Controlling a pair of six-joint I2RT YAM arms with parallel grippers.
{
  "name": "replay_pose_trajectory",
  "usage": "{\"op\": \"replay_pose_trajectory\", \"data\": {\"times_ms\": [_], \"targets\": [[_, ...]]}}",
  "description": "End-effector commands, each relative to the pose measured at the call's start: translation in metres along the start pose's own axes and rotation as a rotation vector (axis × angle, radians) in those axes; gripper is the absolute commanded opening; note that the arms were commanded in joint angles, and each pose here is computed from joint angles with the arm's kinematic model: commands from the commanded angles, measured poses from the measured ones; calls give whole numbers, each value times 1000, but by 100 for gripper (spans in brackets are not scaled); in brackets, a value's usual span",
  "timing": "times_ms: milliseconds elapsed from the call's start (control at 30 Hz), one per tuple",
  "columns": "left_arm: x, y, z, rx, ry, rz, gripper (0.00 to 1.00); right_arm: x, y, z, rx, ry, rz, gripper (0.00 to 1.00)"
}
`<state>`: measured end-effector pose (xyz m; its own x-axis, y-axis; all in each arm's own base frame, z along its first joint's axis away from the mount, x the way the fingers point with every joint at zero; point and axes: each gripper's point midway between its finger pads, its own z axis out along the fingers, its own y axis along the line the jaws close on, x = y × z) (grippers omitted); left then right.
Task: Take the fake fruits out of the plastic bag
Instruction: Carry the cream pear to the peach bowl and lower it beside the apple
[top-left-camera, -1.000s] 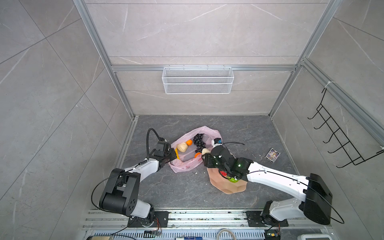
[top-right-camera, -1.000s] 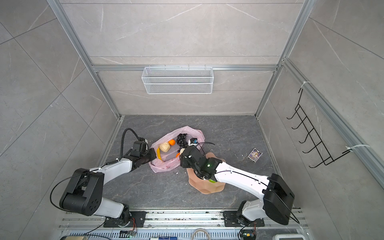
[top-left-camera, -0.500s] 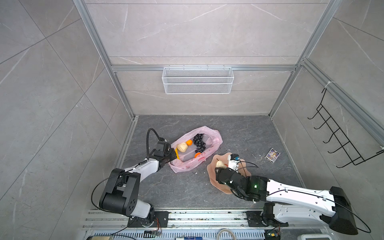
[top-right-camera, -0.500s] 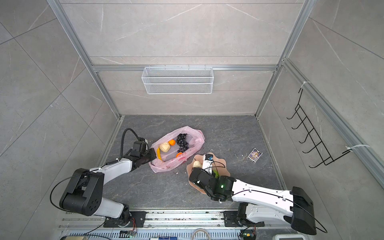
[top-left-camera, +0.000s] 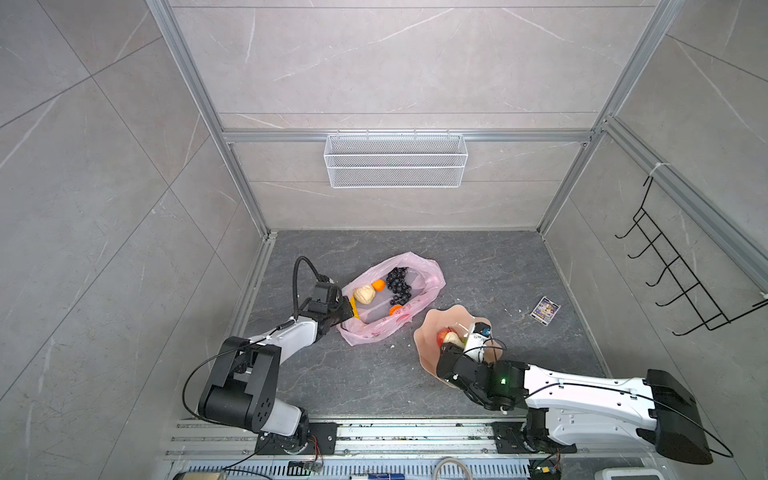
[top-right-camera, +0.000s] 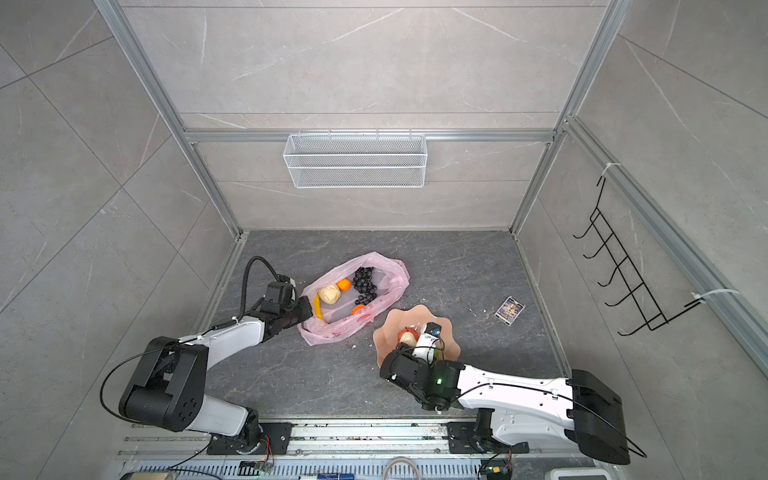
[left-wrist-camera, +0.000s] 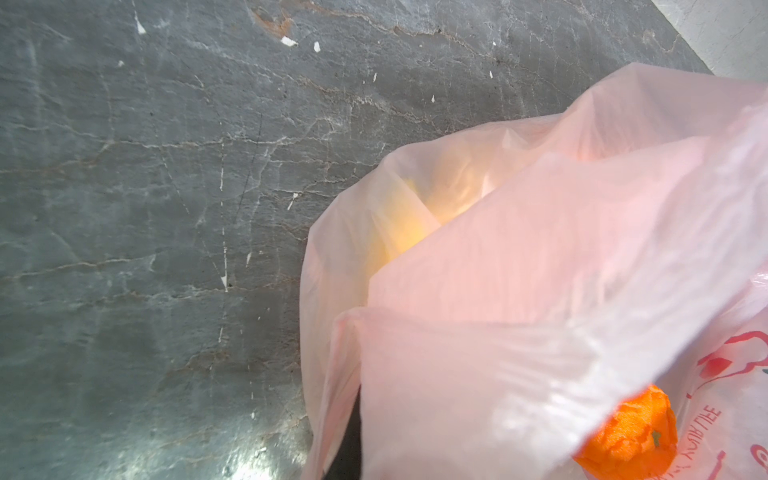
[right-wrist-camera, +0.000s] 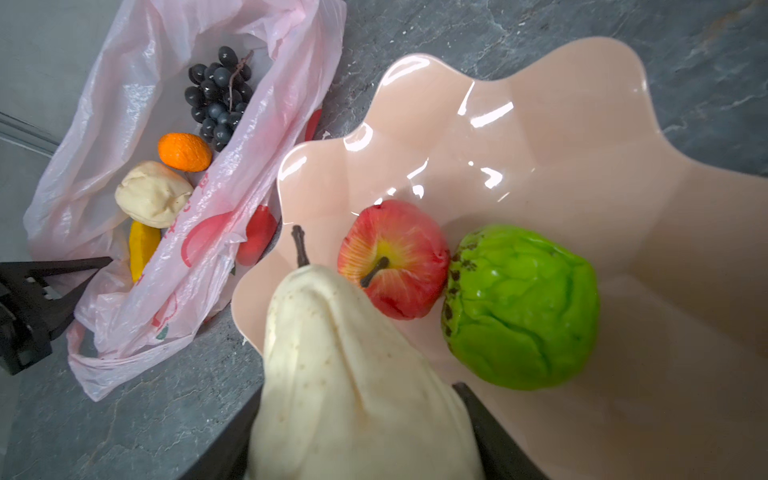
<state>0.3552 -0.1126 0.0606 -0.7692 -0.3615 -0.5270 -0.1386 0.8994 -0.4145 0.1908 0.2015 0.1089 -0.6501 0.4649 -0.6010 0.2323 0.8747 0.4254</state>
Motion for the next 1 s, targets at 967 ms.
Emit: {"op": "replay_pose_trajectory", "data": {"times_ms": [967], "targets": [[-13, -9, -8, 25, -45, 28, 0, 10, -18, 20, 125, -78, 231, 64]]}}
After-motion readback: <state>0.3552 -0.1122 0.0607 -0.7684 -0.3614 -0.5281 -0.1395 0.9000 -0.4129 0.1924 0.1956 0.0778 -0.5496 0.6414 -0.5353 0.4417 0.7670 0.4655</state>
